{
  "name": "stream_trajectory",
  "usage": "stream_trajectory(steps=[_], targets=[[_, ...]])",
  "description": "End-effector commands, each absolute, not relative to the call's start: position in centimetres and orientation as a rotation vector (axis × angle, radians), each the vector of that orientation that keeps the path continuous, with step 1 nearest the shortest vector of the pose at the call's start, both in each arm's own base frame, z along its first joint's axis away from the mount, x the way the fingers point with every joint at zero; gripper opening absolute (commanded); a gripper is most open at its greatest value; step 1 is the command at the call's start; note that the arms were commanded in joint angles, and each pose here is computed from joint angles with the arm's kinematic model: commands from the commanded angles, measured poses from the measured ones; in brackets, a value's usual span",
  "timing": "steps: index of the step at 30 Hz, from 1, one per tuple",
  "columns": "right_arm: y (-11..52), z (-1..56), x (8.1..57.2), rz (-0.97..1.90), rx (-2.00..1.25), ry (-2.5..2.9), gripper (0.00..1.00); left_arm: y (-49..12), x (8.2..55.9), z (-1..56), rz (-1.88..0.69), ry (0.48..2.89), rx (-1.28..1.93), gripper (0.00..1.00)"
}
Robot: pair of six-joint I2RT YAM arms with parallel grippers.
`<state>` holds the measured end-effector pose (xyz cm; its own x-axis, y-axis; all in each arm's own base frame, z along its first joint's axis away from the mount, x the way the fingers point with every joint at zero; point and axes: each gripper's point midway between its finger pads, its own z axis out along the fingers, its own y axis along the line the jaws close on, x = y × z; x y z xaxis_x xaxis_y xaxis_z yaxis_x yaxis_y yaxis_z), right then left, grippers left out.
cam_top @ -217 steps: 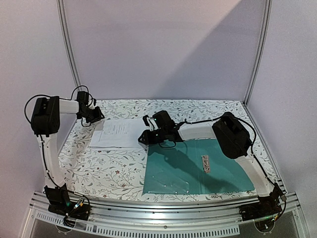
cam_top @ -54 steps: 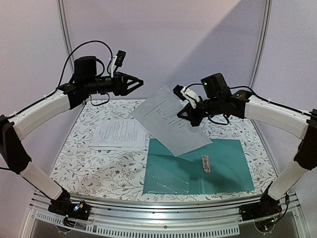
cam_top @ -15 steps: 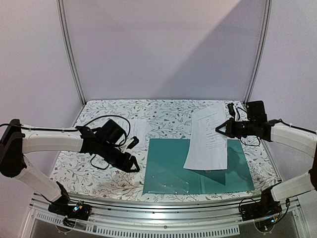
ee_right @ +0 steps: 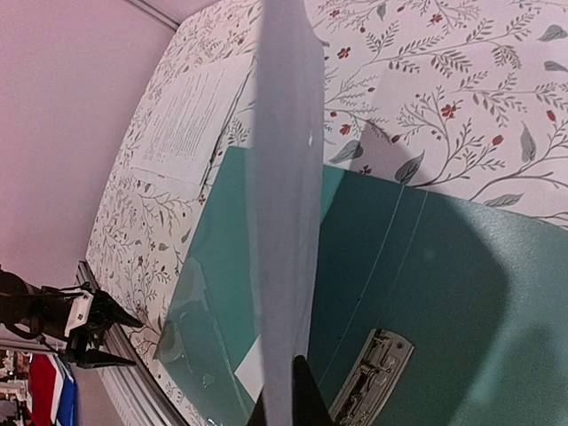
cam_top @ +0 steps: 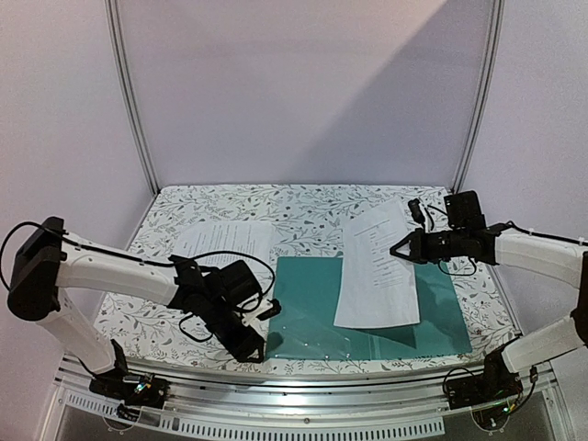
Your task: Put the files into the folder
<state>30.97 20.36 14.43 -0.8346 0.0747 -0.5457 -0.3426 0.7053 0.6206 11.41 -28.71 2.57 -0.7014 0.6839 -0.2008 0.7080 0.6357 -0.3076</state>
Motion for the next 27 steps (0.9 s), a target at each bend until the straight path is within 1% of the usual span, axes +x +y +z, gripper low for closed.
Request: stream_trajectory(steps=[1,5,9,19,27], targets=[[21.4,14.1,30.4,1.018,-0.256,2.392,0.0,-28.6,11.9,2.6,-0.392,2.742,1.245,0.62],[21.5,13.8,30.2,1.008,-0.262,2.402,0.0,-28.8,12.0,2.0,-0.232,2.698,1.295,0.62],[21.3,13.6,30.1,0.995,-0.263,2.408,0.0,-29.6,12.1,1.6,-0.161,2.651,1.295,0.62],[21.6,14.3,30.0,1.014,-0.296,2.385,0.0,-30.6,13.0,0.8,-0.158,2.639,1.188,0.62],[22.3,12.4,30.0,1.063,-0.281,2.427,0.0,-30.5,13.1,-0.2,-0.149,2.648,1.165,0.59]])
